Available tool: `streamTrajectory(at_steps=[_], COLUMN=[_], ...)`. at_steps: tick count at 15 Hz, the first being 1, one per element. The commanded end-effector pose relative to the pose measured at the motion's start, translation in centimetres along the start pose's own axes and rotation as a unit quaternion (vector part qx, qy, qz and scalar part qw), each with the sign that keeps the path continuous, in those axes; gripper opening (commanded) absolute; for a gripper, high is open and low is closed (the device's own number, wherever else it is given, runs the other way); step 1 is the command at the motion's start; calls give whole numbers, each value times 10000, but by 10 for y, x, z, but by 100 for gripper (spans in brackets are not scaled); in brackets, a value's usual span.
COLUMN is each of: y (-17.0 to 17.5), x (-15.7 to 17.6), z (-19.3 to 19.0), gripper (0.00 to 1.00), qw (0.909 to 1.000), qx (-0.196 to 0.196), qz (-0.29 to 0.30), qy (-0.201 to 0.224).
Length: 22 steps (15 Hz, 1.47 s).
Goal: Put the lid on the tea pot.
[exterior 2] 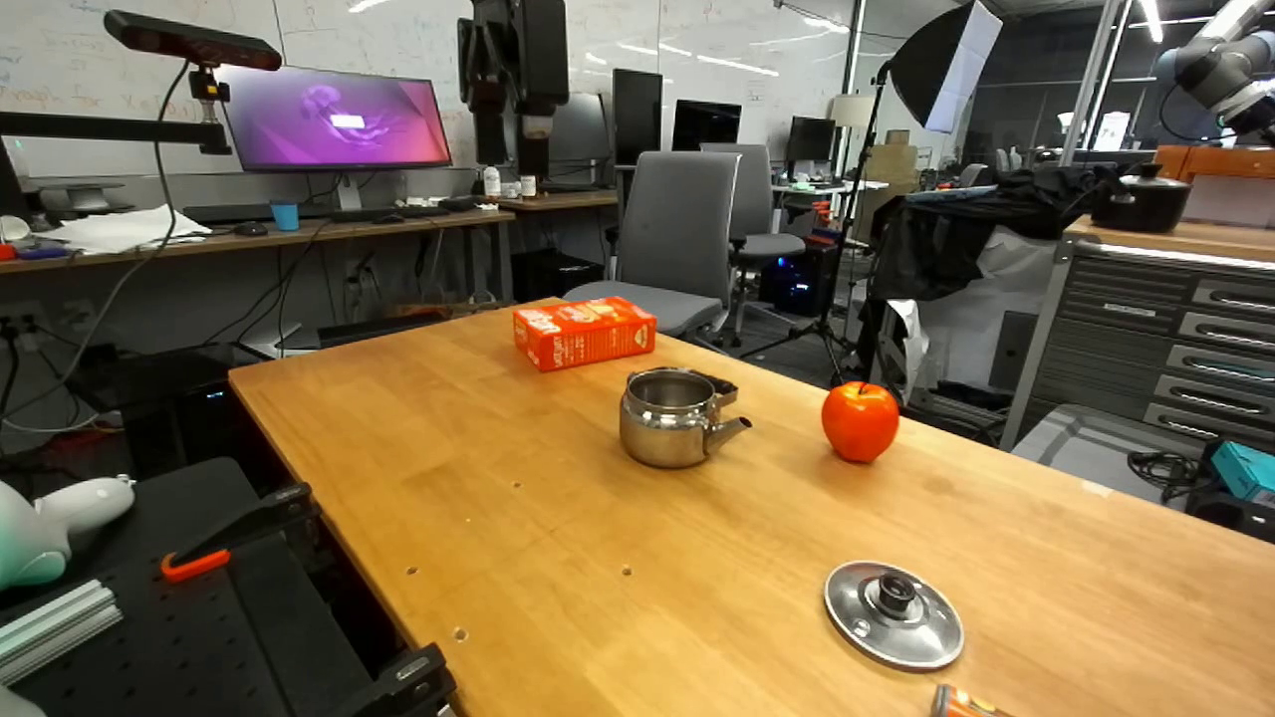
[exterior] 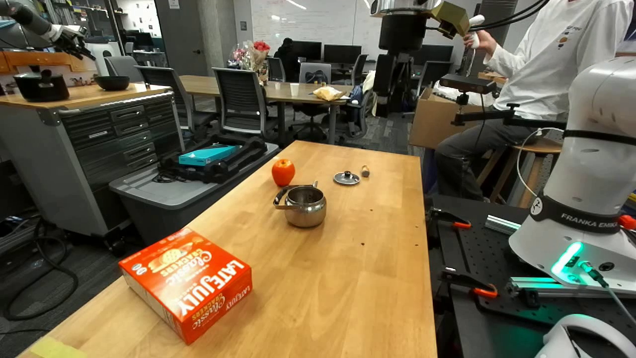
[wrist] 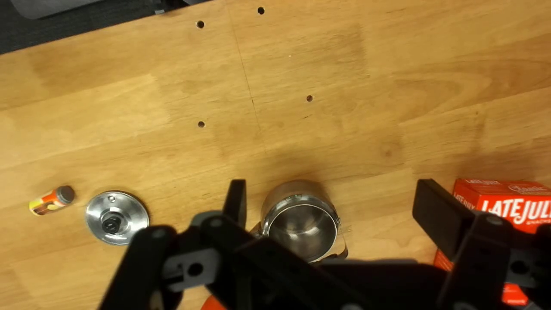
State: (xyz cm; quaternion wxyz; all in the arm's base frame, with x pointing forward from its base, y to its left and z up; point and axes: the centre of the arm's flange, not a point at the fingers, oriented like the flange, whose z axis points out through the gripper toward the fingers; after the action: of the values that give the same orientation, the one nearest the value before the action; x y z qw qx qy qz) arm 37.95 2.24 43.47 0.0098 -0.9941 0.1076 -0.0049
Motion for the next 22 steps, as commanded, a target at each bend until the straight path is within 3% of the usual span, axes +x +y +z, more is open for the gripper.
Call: streamTrajectory(at_steps=[1,18,22], y=[0,0,11], x=[0,0,16], z=[0,0,-2], gripper=[100,100,100], qw=[10000,10000,9998], qx=[0,0,-143], qz=[0,0,14], qy=[0,0,98])
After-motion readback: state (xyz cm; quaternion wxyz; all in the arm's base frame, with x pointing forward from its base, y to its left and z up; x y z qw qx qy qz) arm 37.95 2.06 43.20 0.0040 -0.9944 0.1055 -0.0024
